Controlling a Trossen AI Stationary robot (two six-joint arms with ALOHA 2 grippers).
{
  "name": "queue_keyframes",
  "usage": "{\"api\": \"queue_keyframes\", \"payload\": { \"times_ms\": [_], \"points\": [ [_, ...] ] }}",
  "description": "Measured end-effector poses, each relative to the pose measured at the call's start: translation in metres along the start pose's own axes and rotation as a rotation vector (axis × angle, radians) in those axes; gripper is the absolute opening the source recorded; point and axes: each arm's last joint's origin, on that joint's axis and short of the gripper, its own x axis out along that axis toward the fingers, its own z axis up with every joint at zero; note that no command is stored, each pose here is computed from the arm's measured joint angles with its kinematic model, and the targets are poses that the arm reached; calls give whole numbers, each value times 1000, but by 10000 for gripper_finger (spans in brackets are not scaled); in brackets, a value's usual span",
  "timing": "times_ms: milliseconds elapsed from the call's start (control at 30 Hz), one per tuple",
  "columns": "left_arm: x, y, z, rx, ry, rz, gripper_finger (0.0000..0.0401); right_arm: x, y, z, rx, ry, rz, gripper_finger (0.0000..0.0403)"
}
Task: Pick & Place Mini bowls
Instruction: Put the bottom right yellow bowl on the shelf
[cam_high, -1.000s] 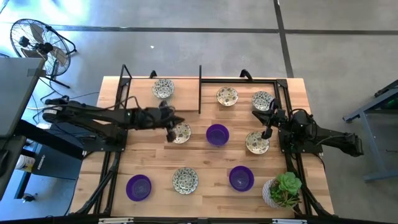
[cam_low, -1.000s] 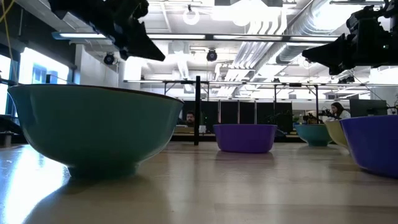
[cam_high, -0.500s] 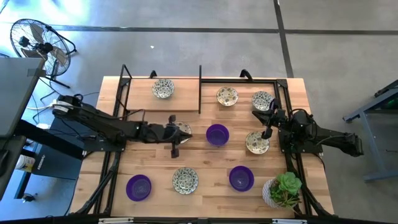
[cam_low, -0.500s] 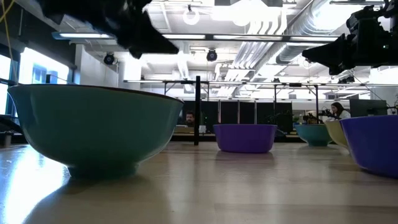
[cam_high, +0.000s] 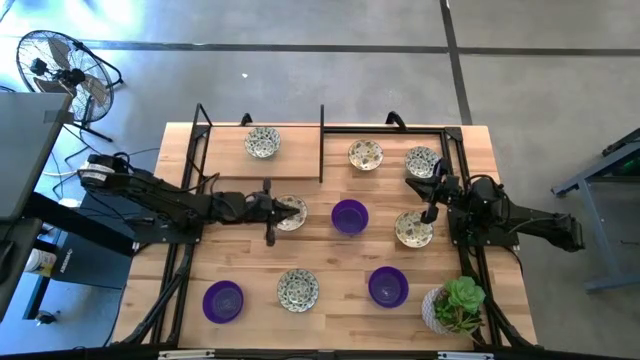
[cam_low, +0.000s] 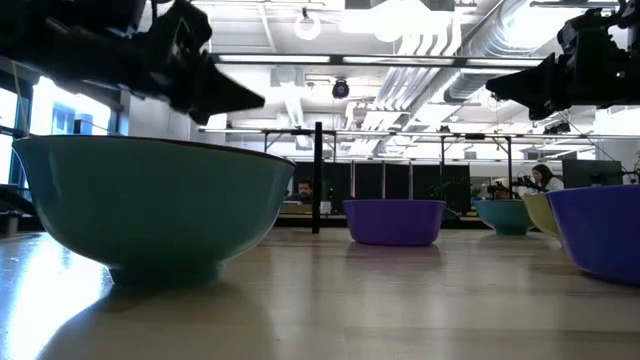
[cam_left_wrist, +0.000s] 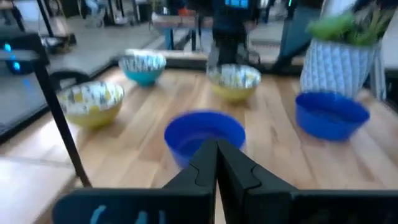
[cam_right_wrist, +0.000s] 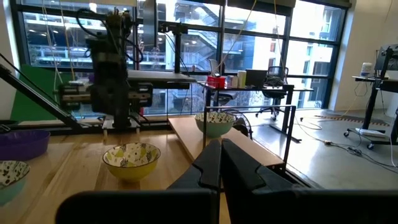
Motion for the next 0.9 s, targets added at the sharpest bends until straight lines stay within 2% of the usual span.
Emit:
{"api": "queue_keyframes", "payload": {
  "times_ms": [167, 467, 567, 900],
  "points": [
    [1, 15, 0, -11, -24, -32, 0, 0, 0, 0, 90, 3, 11, 0],
    [4, 37, -1, -44, 2, -62, 0, 0, 0, 4, 70, -41, 16, 0],
    [4, 38, -1, -49, 2, -64, 0, 0, 1, 4, 78, 28, 35, 0],
    [4, 38, -3, -22, 24, -58, 0, 9, 6, 14, 131, 339, -50, 0]
  ]
}}
